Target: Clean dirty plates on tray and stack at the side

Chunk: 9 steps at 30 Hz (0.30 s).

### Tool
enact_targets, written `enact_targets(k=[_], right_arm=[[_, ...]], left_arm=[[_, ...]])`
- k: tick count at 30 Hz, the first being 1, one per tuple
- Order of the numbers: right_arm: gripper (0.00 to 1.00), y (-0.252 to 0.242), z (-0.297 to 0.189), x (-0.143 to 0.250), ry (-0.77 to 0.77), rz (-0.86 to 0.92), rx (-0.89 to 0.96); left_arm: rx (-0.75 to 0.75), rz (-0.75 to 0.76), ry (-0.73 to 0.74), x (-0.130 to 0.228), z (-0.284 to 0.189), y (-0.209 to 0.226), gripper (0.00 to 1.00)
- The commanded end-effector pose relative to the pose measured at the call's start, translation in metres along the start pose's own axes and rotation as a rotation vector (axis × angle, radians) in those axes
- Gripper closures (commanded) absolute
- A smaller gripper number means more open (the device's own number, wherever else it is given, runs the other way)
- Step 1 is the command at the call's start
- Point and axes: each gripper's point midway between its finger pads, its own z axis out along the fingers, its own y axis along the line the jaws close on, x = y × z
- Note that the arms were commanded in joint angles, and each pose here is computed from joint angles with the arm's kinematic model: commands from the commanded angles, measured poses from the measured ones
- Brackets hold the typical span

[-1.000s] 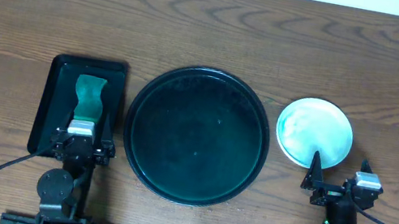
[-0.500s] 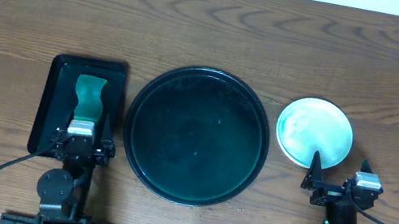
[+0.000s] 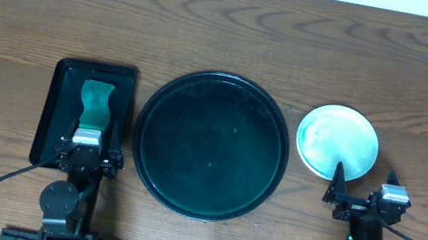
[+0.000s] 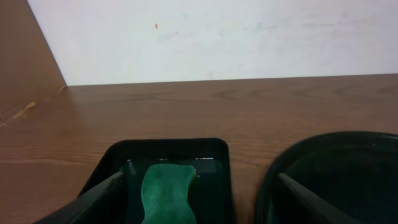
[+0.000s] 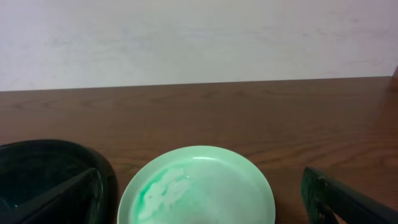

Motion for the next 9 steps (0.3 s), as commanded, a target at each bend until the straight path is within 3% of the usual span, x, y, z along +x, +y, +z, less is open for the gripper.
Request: enact_targets(k=[1, 9], right_arm=[[0.01, -0.0011, -0.0002, 0.0005, -0.001, -0.012, 0.003], [0.01, -0.0011, -0.0002, 0.0005, -0.001, -0.012, 0.003]], left_arm=[[0.018, 0.02, 0.047, 0.0147, 0.0005, -0.0038, 0.26], [0.018, 0.02, 0.047, 0.0147, 0.0005, -0.0038, 0.26]])
